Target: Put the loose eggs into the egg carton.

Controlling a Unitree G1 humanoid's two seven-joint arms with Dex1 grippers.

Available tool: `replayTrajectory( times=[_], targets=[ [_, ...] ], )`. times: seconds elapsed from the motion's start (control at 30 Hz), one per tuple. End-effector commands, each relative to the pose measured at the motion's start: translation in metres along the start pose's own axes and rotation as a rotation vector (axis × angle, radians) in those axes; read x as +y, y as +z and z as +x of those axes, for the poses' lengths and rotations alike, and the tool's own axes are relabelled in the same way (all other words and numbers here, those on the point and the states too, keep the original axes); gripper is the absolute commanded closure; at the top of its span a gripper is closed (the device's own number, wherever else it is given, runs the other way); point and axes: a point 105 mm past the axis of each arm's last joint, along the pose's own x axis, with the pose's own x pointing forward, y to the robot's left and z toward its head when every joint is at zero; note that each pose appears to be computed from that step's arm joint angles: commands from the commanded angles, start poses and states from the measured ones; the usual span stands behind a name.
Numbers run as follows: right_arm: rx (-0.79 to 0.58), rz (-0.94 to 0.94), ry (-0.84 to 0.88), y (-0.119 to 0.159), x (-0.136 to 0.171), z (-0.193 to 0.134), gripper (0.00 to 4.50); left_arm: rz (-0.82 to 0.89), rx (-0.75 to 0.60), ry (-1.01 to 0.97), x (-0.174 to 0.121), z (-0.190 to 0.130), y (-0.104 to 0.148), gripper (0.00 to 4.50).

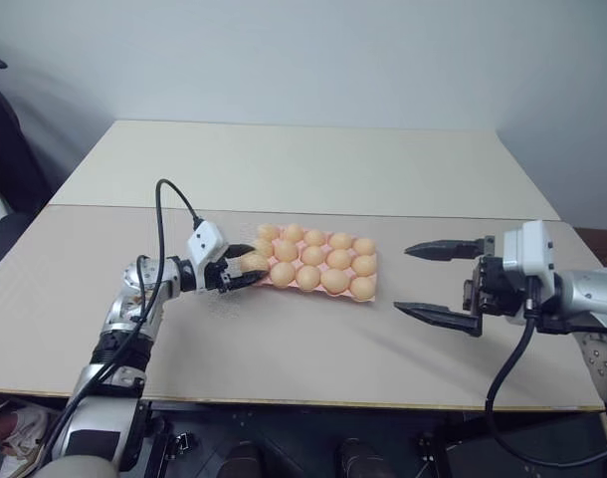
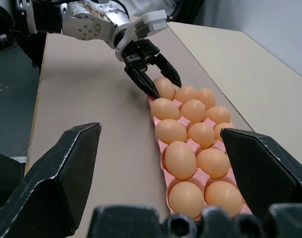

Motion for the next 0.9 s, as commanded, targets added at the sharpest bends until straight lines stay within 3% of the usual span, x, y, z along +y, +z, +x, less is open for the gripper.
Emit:
replayTrajectory(
  times=[0.03, 0.23, 0.53, 0.7, 0.9],
  targets=[
    [-0.028, -0.051, -0.01, 0.013, 0.001, -0.003, 0.0, 0.052, -0.035, -0.004, 0.004, -0.002, 0.017, 0.04],
    [-0.032, -0.046, -0.013, 0.013, 0.0, -0.002, 0.0, 0.092, -0.11, 0.012, 0.009, -0.022, 0.041, 0.04],
    [-0.03, -0.02, -0.013, 0.007, 0.002, -0.004, 0.0, 0.074, -0.139, 0.043, -0.01, -0.107, 0.067, 0.04],
    [-0.023, 0.013, 0.001, -0.001, 0.0, -0.004, 0.0, 0.042, -0.096, 0.12, -0.033, -0.14, 0.066, 0.04],
    [-0.024, 0.038, 0.018, -0.007, -0.001, 0.0, 0.0, -0.001, -0.045, 0.208, -0.05, -0.154, 0.054, 0.04]
  ],
)
